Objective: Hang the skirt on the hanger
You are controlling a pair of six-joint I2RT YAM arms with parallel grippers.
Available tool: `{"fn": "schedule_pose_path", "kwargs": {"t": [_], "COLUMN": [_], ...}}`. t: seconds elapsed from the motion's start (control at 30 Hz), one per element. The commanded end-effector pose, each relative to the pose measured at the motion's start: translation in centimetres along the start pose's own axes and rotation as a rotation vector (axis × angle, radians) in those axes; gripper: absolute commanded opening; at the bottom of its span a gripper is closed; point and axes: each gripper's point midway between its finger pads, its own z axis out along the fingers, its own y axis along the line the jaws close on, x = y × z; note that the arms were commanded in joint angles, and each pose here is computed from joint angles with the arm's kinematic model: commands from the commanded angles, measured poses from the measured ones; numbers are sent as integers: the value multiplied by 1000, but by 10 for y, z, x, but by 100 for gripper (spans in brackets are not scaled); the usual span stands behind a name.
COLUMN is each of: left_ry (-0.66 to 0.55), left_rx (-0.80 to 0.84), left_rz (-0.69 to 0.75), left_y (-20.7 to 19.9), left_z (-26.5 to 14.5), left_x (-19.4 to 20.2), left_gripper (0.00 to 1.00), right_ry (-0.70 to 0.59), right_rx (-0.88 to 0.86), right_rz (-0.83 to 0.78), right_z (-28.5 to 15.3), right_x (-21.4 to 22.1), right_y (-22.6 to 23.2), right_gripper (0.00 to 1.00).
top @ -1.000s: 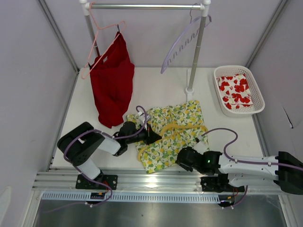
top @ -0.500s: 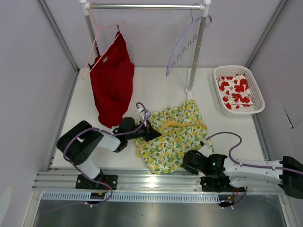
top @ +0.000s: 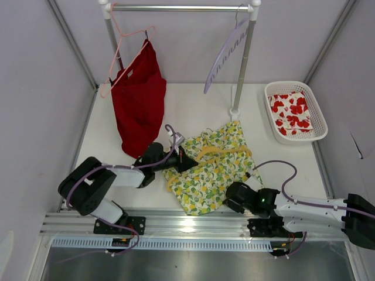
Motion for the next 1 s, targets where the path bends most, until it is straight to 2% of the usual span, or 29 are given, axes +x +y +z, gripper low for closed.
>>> {"fn": "schedule_pose_path", "kwargs": {"t": [0.0,0.3,0.5,0.6,0.63,0.73,0.83,0.97], "left_ry": [-109,-180,-235,-249,-276,-294,-316,-336], "left_rx": [-36,-15,-37,-90,-92,-165,-251,-341], "left_rz": [77,111,105,114,127,121,120,119], "left_y": [-1,-29,-42,-41,-46,-41,-35,-32], "left_z": [-8,-29,-45,-53,-59,-67,-80,-102], "left_x": [-37,-78,-87,-93,-101,-108,-117,-128], "left_gripper": [0,0,0,0,0,0,0,0], "right_ry": [-9,-49,-81,-109,-117,-169,-236,-324], "right_rx": [45,30,-32,-59,-66,-113,-162,-222], "right_rz": [-68,-84,-97,-123,-149,-163,-141,-134], "right_z": [0,-6,-13,-21,-24,-46,-73,-109], "right_x": [-2,-17,-31,-41,-45,-67,-97,-138], "right_y": [-8,-2,32,49,54,80,104,125], "right_gripper": [5,8,17,41,53,71,77,78]}}
